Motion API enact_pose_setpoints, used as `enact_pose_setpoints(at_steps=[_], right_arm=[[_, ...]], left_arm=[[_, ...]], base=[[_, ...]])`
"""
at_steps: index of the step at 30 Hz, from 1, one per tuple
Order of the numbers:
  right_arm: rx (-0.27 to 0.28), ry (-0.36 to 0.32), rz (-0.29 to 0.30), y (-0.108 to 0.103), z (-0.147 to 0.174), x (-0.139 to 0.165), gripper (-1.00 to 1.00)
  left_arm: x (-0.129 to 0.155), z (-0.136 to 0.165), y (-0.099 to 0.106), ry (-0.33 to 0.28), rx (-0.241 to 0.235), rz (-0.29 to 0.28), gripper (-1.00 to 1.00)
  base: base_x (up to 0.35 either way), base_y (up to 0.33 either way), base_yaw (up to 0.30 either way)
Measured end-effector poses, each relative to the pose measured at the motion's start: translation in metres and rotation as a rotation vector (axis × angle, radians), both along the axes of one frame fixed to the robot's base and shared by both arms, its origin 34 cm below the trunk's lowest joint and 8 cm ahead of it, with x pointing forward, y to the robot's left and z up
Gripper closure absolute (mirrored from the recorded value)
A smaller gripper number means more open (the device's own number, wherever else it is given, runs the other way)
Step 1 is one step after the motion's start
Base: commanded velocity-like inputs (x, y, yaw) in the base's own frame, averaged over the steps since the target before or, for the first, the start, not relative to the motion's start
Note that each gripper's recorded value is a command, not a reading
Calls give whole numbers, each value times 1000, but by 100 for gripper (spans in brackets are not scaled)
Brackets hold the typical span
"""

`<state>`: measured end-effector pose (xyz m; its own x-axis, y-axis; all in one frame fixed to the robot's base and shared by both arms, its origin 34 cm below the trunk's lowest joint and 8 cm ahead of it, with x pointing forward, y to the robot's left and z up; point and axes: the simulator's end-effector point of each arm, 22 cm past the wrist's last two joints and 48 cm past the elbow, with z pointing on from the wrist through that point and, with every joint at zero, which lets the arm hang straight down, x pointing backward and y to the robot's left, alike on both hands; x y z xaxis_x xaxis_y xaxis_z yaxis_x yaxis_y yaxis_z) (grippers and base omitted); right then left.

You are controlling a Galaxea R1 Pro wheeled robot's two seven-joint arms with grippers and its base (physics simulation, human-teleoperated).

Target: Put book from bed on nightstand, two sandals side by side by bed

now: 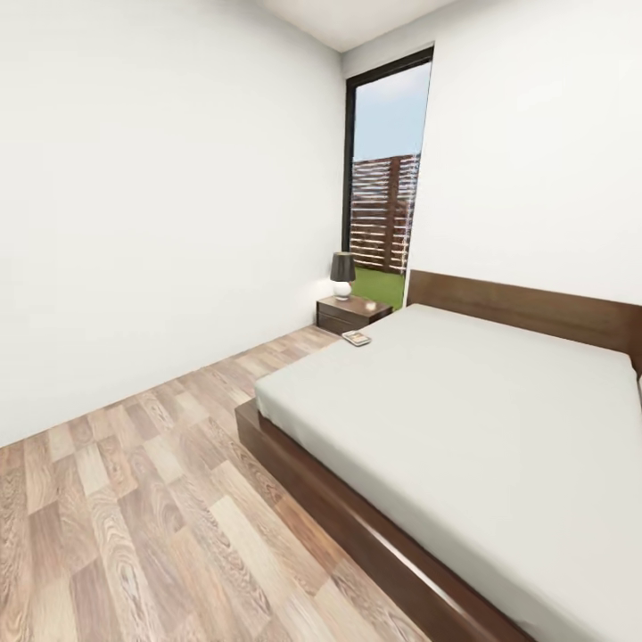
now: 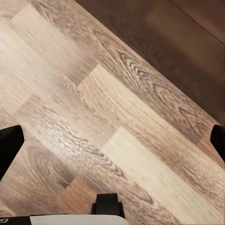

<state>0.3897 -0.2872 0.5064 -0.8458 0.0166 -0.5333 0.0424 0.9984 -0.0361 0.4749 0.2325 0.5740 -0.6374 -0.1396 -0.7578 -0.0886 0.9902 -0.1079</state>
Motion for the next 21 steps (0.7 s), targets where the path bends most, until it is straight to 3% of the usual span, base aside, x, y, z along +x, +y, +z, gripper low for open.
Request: enact_pose_setpoints(at_steps=[21], right_arm=[[0,1,1,0,0,0,-100]], left_arm=[[-4,-4,0,13,0,0,-100]], base=[[0,0,294]])
